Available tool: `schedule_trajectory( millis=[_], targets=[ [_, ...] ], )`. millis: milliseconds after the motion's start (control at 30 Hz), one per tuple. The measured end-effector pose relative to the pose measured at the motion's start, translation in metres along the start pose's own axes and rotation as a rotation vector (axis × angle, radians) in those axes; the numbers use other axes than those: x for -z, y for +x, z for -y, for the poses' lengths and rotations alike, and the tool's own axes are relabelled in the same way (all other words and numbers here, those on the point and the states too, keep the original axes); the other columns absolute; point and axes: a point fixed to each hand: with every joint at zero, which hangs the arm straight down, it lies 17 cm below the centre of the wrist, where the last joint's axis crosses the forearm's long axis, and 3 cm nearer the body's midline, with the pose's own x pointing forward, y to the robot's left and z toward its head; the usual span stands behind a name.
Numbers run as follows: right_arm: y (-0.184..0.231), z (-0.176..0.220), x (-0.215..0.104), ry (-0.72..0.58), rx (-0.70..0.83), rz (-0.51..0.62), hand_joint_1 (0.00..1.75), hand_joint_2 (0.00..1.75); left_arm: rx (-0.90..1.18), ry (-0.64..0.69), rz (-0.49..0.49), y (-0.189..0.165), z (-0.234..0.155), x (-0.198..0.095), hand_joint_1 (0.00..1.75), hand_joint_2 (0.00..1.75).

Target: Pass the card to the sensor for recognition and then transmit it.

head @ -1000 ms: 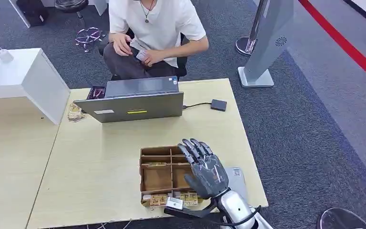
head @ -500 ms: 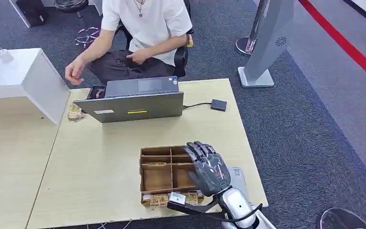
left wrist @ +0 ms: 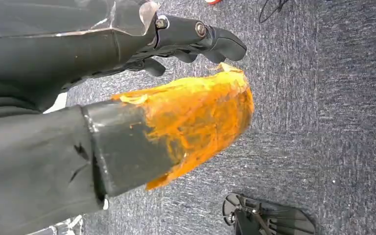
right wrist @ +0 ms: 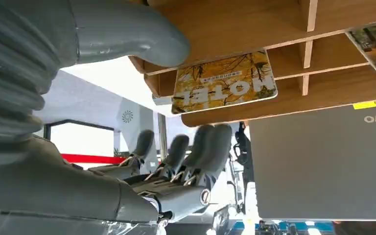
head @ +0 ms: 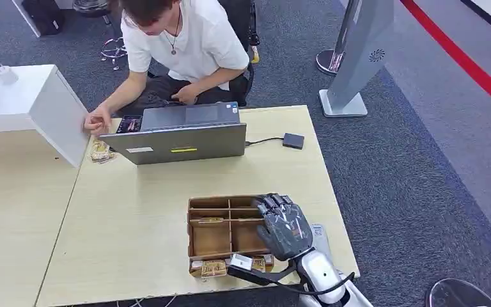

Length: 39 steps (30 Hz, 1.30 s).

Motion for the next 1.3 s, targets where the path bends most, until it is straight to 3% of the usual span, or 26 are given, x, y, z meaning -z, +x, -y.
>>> schedule_trajectory(
  millis=[233,367,467,500,533,700,1300],
  targets=[
    [-0.0011,0.0003,-0.0001,-0.001,-0.003,-0.001,0.87,1.75,0.001,-0.001,0.000,0.0000,0.0003,-0.0001,0.00,0.00],
    [-0.0024,0.0006,0.0001,-0.002,-0.004,-0.004,0.99,1.75,0.001,-0.001,0.000,0.0000,0.0003,-0.0001,0.00,0.00],
    [-0.0025,0.0007,0.0001,-0.002,-0.005,-0.005,1.13,1.75,0.004,-0.001,0.001,0.0001,0.0003,-0.0001,0.00,0.00],
    [-0.0026,0.0006,0.0000,-0.002,-0.005,-0.004,1.41,1.75,0.005,-0.001,0.001,0.0001,0.0004,-0.0001,0.00,0.00],
    [-0.0025,0.0007,0.0001,-0.002,-0.005,-0.004,1.45,1.75,0.005,-0.001,0.001,0.0001,0.0004,-0.0001,0.00,0.00],
    [-0.0024,0.0007,0.0000,-0.002,-0.007,-0.003,1.54,1.75,0.007,-0.002,0.002,0.0001,0.0003,-0.0001,0.00,0.00],
    [0.0019,0.0099,-0.0015,-0.032,-0.008,0.003,1.59,1.75,0.007,-0.002,0.001,0.0000,0.0006,-0.0001,0.00,0.00]
  ],
)
